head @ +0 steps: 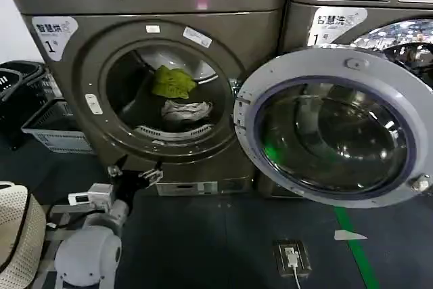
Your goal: Grasp the clothes from the dryer.
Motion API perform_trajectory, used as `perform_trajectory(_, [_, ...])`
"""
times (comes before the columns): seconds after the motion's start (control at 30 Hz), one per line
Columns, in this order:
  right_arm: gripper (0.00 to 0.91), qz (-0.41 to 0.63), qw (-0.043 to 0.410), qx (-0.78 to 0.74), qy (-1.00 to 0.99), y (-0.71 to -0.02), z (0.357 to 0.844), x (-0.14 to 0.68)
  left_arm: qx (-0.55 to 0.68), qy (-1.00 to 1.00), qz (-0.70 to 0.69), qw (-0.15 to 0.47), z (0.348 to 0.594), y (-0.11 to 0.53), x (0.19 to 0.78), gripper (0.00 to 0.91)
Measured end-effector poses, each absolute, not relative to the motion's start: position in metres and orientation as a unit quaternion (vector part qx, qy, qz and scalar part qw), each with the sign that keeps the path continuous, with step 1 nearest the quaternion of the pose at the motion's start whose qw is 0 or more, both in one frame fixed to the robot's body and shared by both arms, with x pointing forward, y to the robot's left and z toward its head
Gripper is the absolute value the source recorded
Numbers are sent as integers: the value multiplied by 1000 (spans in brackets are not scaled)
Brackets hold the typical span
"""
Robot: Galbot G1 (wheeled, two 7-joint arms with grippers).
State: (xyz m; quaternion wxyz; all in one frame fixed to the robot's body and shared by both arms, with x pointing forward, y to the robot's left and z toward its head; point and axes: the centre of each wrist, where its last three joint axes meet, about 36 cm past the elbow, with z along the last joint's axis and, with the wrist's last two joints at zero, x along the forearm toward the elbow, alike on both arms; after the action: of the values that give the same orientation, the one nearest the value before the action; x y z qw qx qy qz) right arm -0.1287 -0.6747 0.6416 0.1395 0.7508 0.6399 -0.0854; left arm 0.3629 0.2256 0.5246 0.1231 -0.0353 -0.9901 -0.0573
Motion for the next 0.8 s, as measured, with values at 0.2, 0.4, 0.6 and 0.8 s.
perform_trajectory(0.2, [907, -85, 139, 751, 640, -675, 641, -129, -35, -990, -58, 124, 524, 225, 362, 907])
perform_trajectory(0.4, [907, -84, 138, 752, 639, -674, 640, -130, -36, -990, -59, 125, 524, 223, 362, 907])
perform_trajectory(0.6, [907, -85, 138, 752, 638, -673, 640, -130, -37, -990, -60, 125, 524, 223, 362, 907])
perform_trajectory(0.8, [907, -85, 138, 752, 639, -673, 640, -129, -39, -989, -60, 126, 523, 223, 363, 907])
